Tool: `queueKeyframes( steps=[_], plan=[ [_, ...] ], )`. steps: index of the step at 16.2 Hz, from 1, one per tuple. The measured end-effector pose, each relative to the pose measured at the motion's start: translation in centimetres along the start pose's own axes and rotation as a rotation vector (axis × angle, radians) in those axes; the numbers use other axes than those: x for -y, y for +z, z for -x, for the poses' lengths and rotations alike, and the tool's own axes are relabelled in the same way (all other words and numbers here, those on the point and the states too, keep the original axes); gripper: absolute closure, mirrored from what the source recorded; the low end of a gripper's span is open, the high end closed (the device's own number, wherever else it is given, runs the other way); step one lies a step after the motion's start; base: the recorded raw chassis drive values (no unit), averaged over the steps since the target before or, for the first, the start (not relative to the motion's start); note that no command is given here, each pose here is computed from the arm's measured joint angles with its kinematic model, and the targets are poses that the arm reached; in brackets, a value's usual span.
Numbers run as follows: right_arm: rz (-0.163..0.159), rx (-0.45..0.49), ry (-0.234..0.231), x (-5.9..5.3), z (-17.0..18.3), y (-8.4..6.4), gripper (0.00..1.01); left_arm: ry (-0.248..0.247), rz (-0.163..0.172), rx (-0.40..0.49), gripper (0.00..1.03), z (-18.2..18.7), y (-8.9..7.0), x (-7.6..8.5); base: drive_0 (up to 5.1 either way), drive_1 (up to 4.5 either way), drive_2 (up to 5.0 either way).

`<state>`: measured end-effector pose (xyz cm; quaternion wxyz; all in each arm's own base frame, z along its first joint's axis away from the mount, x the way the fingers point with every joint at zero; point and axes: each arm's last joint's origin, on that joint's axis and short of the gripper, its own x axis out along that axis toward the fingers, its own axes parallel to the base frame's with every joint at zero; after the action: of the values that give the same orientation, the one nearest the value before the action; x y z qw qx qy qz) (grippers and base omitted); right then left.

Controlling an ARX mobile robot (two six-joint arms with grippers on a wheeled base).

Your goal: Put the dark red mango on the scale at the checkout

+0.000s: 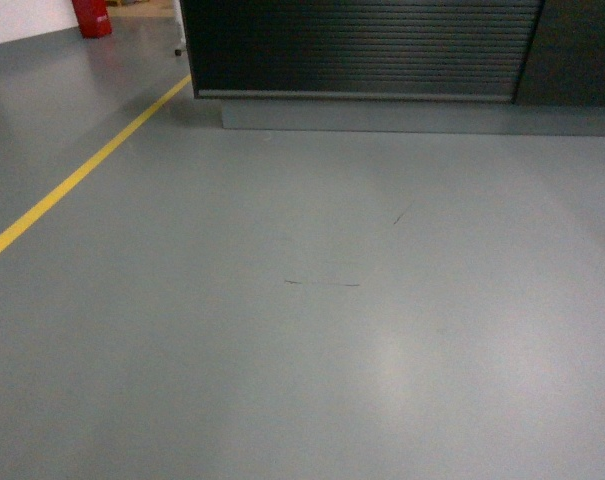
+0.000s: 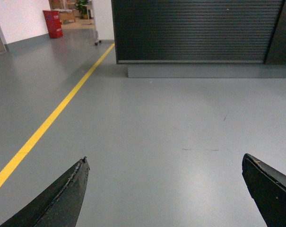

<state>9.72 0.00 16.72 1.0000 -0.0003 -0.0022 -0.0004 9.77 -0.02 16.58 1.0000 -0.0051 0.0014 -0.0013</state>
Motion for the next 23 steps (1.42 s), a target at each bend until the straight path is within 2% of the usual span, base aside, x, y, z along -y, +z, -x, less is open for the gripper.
queueKeyframes(
  steps=[23],
  plan=[
    [0.0, 0.0, 0.0, 0.0, 0.0, 0.0, 0.03, 0.0, 0.0, 0.0, 0.05, 0.0, 0.0, 0.0, 0.0, 0.0, 0.0]
  ],
)
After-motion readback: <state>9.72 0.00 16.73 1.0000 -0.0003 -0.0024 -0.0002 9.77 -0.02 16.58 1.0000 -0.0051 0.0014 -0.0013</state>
